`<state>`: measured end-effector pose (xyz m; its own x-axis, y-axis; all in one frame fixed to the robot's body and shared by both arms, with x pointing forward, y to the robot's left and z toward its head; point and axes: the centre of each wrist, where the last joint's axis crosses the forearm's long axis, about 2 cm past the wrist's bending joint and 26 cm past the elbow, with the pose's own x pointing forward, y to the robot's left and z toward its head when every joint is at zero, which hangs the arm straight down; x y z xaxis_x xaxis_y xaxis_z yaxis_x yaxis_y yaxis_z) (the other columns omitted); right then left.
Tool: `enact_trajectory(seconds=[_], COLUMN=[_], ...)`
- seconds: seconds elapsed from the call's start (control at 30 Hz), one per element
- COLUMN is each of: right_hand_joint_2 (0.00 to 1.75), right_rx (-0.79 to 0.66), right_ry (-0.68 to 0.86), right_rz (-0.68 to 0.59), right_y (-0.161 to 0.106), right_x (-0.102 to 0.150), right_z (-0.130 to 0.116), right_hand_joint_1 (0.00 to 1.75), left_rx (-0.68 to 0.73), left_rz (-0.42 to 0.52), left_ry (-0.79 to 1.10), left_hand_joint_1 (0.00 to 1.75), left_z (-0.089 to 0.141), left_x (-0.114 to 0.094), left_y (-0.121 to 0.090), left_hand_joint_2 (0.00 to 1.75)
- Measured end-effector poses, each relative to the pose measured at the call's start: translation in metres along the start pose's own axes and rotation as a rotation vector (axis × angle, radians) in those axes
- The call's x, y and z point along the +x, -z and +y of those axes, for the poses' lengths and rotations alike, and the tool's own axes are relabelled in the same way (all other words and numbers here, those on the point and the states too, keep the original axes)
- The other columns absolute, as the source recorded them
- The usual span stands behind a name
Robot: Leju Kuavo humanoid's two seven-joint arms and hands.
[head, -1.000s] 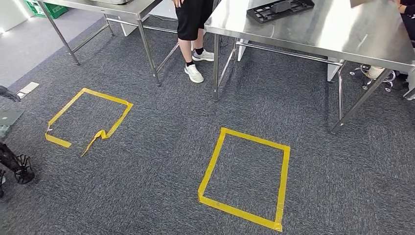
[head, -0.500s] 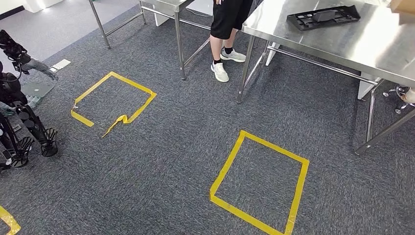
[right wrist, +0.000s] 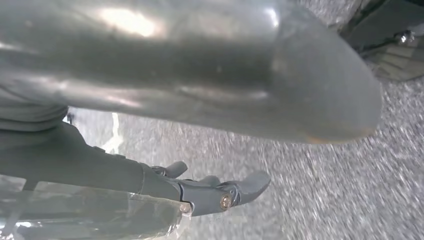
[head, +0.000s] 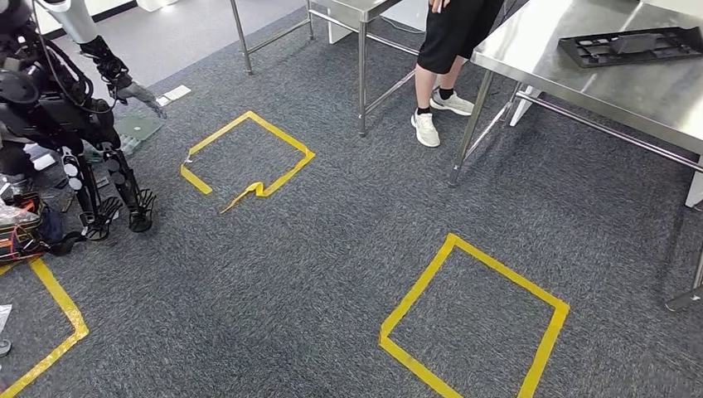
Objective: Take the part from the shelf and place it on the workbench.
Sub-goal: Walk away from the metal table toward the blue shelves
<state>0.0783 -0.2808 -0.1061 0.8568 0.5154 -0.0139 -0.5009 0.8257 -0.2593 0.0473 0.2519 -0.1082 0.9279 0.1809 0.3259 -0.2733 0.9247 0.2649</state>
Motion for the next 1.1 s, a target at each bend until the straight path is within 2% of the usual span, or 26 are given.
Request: enact_trajectory(seconds=[0.5, 0.8, 1.1], right_hand_joint_2=[0.0, 0.0, 0.0], right_rx=[-0.015, -0.015, -0.013], right_ry=[-0.036, 0.002, 0.012], right_rz=[-0.017, 0.012, 0.018], right_y=[0.0, 0.002, 0.002], right_x=[0.008, -0.011, -0.017], right_z=[-0.011, 0.0, 0.003], right_hand_joint_1=[0.0, 0.0, 0.0], left_rx=[0.001, -0.03, -0.038], left_rz=[0.001, -0.013, -0.021], left_ry=[-0.015, 0.02, 0.043], left_hand_joint_1=[0.0, 0.0, 0.0], left_z=[-0.005, -0.005, -0.005], left_x=[0.002, 0.0, 0.001], left_y=[-0.001, -0.002, -0.001], left_hand_joint_2=[0.0, 0.0, 0.0])
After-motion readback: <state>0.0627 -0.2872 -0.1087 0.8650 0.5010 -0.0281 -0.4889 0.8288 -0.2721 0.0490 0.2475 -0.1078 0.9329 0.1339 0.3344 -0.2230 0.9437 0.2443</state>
